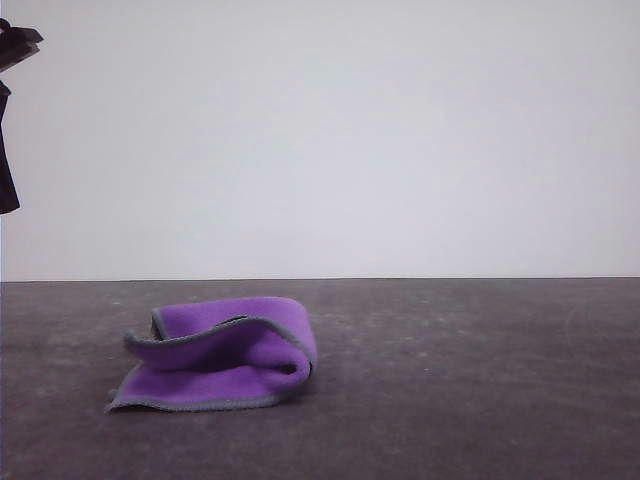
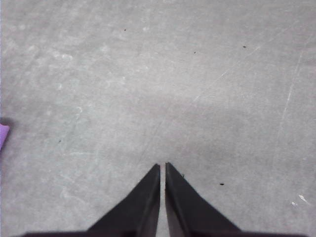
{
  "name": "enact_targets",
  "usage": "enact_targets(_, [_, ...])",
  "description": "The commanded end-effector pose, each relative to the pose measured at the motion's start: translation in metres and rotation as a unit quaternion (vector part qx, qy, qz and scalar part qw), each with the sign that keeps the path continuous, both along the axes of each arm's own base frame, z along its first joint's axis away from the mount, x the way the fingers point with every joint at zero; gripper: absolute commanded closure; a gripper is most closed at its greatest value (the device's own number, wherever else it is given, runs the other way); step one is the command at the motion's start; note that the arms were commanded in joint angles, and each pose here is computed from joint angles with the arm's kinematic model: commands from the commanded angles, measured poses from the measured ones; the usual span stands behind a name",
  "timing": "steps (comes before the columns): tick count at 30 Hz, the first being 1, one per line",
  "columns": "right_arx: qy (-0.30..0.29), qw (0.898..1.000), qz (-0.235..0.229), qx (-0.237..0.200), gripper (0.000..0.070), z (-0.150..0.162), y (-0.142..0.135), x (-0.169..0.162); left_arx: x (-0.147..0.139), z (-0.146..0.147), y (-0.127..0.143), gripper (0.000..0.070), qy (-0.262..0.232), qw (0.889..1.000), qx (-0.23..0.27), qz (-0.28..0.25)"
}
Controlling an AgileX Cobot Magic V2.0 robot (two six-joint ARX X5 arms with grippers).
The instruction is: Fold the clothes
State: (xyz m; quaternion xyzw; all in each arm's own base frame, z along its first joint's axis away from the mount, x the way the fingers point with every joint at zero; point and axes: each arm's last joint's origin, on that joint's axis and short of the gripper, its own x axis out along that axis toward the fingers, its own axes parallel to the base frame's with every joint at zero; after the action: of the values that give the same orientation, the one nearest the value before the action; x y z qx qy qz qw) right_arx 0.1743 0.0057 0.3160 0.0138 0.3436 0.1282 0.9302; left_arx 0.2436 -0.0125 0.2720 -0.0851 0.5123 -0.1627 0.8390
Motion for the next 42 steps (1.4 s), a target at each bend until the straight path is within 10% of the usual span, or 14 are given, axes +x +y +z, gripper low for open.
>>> enact_targets(1, [-0.006,1.000,-0.003,0.006,0.0687,0.003,0.000,0.002,0.002,0.008,0.004,0.0699,-0.061,0.995,0.063,-0.045])
enact_targets(13, [-0.006,1.000,-0.003,0.006,0.0687,0.004,0.000,0.002,-0.061,-0.031,0.011,0.0700,-0.285,0.955,0.069,0.046])
enact_targets(26, [-0.006,1.000,-0.003,0.006,0.0687,0.004,0.000,0.002,-0.125,-0.102,0.009,0.0700,-0.381,0.920,0.065,0.057])
enact_targets(42, [-0.006,1.000,-0.003,0.006,0.0687,0.004,0.000,0.002,-0.148,-0.122,0.011,0.0700,-0.439,0.888,0.065,0.123])
